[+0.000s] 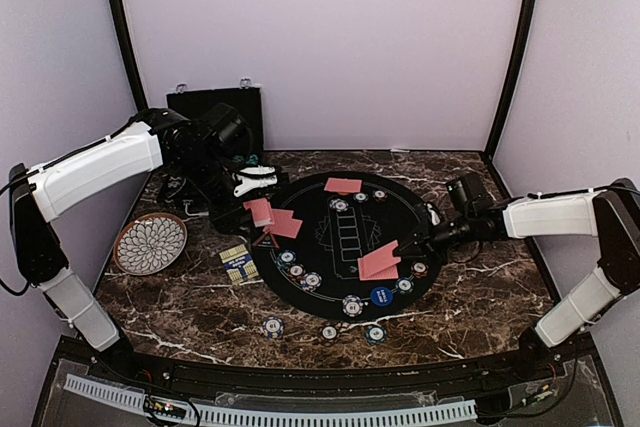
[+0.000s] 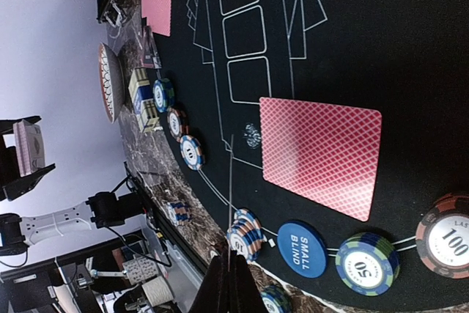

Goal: Distribute texas hold em gaming equipment

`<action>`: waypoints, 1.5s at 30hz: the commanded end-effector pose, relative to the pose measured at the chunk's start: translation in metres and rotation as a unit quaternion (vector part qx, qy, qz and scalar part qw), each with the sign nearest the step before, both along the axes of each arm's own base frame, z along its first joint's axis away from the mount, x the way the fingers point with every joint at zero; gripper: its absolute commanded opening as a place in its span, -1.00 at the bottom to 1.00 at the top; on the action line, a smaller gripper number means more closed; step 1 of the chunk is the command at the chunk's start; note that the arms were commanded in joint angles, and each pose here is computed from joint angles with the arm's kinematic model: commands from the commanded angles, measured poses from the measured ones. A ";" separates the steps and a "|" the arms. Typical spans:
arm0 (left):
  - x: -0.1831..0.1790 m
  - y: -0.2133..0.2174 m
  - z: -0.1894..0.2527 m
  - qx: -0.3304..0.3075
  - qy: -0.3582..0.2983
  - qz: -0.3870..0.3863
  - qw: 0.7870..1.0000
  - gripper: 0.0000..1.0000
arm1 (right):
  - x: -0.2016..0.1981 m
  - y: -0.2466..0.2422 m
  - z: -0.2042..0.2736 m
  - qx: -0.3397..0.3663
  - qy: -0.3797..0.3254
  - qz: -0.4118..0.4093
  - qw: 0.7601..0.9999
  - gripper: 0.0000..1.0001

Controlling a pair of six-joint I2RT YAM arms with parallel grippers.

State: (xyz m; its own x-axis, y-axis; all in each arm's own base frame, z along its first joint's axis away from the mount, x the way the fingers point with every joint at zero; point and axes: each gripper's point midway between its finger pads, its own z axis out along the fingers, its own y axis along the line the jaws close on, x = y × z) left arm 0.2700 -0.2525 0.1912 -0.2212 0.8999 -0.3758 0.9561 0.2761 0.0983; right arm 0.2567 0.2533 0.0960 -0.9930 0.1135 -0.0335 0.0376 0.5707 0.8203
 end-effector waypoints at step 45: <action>-0.006 0.002 0.015 -0.015 -0.007 -0.005 1.000 -0.98 | 0.142 0.070 -0.013 -0.158 -0.141 0.009 0.977 -0.34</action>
State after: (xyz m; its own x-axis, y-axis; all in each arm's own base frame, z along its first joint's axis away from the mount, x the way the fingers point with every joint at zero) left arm 0.2694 -0.2526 0.1911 -0.2188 0.9004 -0.3760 0.9573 0.2727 0.0961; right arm 0.3730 0.2953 0.0770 -0.9623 0.0419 -0.2687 -0.1222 0.8160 0.5650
